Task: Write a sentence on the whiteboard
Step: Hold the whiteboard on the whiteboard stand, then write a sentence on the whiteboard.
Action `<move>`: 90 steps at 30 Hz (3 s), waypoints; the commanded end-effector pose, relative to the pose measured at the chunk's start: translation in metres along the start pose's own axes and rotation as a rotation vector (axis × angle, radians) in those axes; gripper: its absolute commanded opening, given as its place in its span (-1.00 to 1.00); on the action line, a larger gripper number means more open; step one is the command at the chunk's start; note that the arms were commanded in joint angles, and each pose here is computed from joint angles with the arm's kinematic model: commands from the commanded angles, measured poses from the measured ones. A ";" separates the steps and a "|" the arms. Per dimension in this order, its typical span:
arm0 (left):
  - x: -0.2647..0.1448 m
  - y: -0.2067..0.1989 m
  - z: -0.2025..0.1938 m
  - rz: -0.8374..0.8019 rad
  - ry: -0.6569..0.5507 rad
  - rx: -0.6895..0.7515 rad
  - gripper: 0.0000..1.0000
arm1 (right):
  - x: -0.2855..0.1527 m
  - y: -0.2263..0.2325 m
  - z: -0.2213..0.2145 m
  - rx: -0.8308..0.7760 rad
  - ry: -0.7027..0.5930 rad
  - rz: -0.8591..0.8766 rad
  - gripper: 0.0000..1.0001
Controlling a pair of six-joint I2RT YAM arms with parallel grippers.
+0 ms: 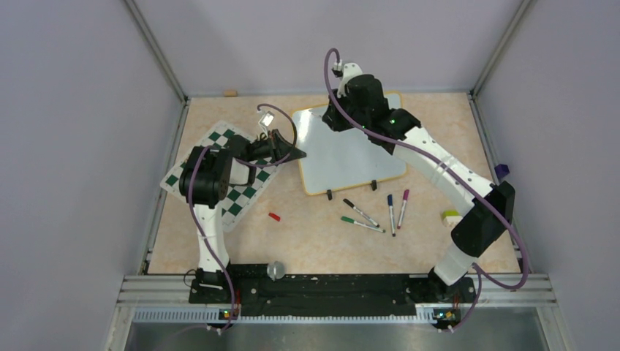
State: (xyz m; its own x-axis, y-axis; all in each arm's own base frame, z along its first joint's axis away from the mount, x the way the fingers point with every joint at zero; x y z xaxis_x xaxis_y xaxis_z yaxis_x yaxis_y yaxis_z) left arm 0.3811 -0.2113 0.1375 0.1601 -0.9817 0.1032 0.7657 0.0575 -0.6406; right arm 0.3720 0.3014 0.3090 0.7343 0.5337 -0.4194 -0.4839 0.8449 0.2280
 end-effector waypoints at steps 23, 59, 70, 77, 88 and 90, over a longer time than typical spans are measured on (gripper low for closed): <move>0.003 -0.025 -0.005 -0.092 0.078 0.114 -1.00 | 0.031 0.027 0.027 0.003 -0.041 0.046 -1.00; 0.005 -0.029 -0.007 -0.106 0.092 0.125 -1.00 | 0.044 0.016 0.005 0.014 0.018 -0.007 -1.00; 0.005 -0.029 -0.007 -0.107 0.095 0.125 -1.00 | 0.047 0.009 -0.007 0.016 0.051 -0.046 -1.00; 0.005 -0.030 -0.007 -0.108 0.094 0.130 -1.00 | 0.043 0.004 -0.013 0.016 0.064 -0.070 -1.00; 0.005 -0.030 -0.007 -0.106 0.091 0.130 -1.00 | 0.031 -0.003 -0.025 0.020 0.086 -0.095 -1.00; 0.006 -0.030 -0.008 -0.107 0.093 0.128 -1.00 | 0.030 -0.003 -0.023 0.022 0.080 -0.094 -1.00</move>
State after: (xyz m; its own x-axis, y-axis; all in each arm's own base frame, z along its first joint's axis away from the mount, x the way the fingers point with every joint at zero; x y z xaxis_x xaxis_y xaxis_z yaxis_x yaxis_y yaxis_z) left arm 0.3813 -0.2118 0.1366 0.1624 -0.9816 0.1002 0.7575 0.0589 -0.6501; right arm 0.3856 0.3246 0.2608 0.6962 0.4800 -0.5337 -0.4363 0.8734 0.2164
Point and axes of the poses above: each gripper's point midway between its finger pads, its own x axis out along the fingers, its own y axis along the line the jaws close on, z = x × y, the point moved 2 cm from there along -x, back along the fingers, and after that the axes turned 1 degree about x, right-handed, at the moved point
